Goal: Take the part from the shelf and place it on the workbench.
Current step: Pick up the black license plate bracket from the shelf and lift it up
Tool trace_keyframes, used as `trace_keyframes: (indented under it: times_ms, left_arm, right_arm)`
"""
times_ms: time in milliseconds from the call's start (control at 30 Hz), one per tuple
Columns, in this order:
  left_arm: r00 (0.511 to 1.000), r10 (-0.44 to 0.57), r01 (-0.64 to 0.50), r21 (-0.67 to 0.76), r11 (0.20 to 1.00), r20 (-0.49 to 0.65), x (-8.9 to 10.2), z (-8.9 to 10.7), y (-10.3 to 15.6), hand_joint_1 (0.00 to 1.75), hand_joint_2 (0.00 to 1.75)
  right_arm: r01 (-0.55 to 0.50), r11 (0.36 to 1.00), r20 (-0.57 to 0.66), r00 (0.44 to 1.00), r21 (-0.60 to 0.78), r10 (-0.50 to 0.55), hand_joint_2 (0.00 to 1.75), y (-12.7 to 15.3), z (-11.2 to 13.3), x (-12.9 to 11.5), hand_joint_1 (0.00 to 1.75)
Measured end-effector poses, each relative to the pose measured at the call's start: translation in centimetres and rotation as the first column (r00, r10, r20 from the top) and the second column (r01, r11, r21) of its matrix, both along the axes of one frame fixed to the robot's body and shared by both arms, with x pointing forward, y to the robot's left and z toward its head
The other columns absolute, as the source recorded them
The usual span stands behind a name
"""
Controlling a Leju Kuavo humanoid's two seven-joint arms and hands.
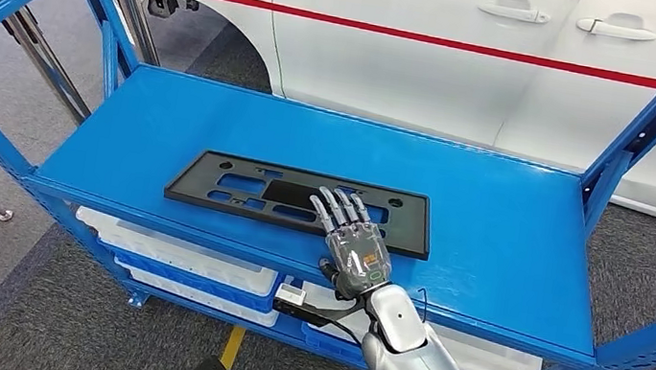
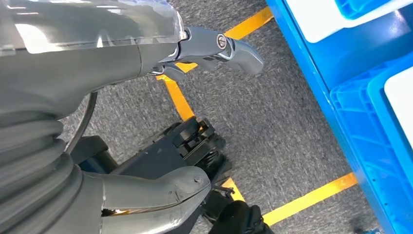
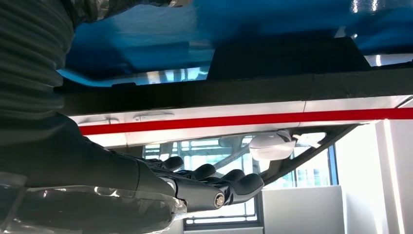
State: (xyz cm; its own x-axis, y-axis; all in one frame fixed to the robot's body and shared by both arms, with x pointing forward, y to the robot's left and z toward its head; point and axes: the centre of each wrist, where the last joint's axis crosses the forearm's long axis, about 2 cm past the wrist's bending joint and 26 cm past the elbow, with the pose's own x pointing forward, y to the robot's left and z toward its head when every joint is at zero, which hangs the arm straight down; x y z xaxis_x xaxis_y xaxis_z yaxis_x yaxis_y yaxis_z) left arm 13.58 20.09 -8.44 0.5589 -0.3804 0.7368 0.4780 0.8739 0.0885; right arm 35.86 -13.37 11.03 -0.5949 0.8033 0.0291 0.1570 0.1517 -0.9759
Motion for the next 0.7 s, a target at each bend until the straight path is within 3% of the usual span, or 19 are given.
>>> trace_keyframes:
  times_ms: [300,700]
  left_arm:
    - [1.0,0.003,-0.003,-0.006,1.0,-0.001,-0.1,0.0,-0.1,0.0,1.75]
    - [1.0,0.008,-0.008,-0.012,1.0,-0.01,-0.6,-0.1,-0.3,0.0,1.75]
  right_arm:
    - [0.151,0.989,0.065,0.986,-0.002,-0.15,1.75,0.2,0.6,0.7,0.0]
    - [0.209,0.978,0.07,0.976,-0.006,-0.208,1.75,-0.5,0.6,1.2,0.0]
